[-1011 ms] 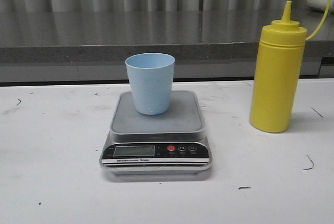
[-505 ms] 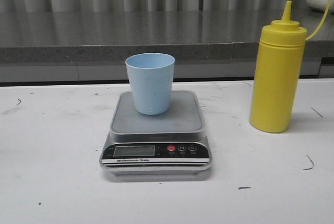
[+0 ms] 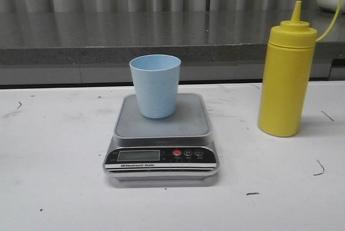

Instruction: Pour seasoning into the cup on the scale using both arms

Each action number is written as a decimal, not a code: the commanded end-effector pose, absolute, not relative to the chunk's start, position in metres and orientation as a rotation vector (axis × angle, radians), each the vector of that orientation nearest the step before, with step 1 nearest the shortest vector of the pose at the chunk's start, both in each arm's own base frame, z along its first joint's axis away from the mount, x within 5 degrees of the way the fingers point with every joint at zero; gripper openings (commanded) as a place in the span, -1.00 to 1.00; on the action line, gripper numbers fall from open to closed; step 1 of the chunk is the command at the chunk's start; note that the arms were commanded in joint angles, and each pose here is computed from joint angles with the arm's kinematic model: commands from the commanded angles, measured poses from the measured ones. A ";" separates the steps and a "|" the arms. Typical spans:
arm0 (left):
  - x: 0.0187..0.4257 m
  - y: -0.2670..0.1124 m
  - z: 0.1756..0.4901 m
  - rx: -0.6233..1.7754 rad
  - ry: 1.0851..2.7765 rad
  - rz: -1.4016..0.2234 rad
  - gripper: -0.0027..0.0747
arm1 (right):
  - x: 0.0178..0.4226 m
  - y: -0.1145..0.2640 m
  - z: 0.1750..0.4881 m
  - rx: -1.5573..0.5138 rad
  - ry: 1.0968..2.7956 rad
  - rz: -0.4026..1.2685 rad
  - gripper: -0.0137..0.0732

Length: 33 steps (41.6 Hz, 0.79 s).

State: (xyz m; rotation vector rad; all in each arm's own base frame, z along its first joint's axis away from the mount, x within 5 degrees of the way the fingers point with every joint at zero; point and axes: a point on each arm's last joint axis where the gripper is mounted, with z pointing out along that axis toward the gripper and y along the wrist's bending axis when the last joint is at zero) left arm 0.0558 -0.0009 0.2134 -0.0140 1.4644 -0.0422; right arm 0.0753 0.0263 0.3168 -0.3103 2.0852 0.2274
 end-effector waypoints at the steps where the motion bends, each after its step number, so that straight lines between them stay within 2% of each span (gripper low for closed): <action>1: 0.055 -0.002 0.214 -0.011 1.392 -0.058 -0.98 | 0.078 0.027 0.329 -0.303 1.998 0.235 -0.84; 23: 0.055 -0.002 0.214 -0.011 1.392 -0.058 -0.98 | 0.076 0.027 0.329 -0.303 1.997 0.235 -0.84; 28: 0.055 -0.002 0.214 -0.011 1.392 -0.058 -0.98 | 0.070 0.020 0.324 -0.260 1.936 0.183 -0.84; 33: 0.055 -0.002 0.214 -0.011 1.392 -0.058 -0.98 | 0.064 0.011 0.304 -0.172 1.809 0.109 -0.84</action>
